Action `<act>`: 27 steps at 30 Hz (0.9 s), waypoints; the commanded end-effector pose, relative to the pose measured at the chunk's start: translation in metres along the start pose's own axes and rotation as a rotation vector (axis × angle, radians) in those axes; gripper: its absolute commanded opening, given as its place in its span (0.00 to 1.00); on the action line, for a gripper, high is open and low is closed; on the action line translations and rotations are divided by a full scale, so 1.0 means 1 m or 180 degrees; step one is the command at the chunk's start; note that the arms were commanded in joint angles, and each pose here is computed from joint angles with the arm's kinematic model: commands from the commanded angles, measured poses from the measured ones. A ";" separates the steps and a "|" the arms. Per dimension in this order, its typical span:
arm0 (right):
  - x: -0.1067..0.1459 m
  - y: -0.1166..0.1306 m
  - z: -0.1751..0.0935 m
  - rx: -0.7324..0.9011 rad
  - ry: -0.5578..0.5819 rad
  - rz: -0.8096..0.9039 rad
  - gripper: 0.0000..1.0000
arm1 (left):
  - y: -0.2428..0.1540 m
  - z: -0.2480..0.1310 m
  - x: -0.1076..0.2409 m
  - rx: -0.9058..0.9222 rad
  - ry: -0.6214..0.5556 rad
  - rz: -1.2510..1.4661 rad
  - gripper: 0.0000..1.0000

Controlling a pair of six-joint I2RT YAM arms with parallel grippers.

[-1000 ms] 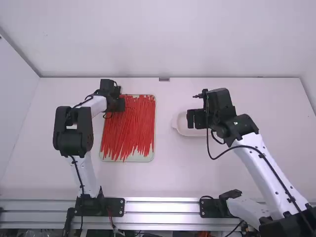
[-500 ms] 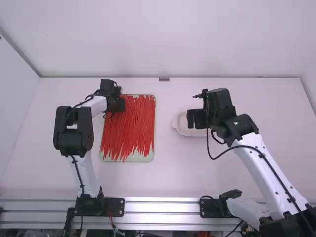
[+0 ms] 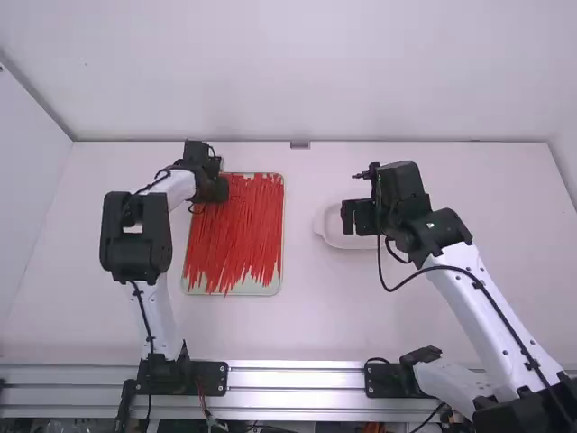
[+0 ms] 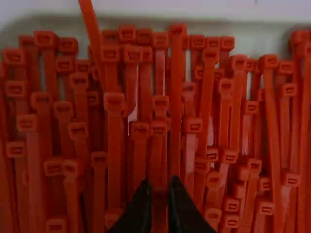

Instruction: Fasten the cable tie

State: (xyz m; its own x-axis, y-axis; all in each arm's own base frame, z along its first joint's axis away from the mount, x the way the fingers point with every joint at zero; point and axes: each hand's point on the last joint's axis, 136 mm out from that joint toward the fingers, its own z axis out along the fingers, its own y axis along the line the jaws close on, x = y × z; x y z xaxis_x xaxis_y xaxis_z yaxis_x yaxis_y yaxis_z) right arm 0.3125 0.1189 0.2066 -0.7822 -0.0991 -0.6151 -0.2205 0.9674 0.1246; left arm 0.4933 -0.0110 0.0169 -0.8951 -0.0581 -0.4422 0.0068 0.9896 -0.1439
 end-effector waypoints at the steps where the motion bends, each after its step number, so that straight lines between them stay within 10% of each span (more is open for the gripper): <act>1: -0.014 0.002 -0.008 -0.0017 -0.0127 0.0014 0.98 | -0.002 -0.005 -0.016 -0.0013 -0.0063 0.0020 0.03; 10: -0.014 0.002 -0.008 -0.0017 -0.0120 0.0009 0.98 | -0.007 -0.045 -0.049 -0.0050 -0.0070 -0.0080 0.02; 27: -0.013 0.002 -0.008 -0.0014 -0.0102 0.0011 0.98 | -0.049 -0.258 -0.093 -0.0298 -0.1290 0.0140 0.02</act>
State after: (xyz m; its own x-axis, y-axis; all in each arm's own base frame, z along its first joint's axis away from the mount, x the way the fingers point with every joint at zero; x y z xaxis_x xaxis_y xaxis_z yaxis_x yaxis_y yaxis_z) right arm 0.3119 0.1191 0.2062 -0.7838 -0.1005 -0.6128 -0.2221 0.9669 0.1255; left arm 0.4745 -0.0241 0.2825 -0.6629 -0.0510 -0.7470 0.0064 0.9973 -0.0738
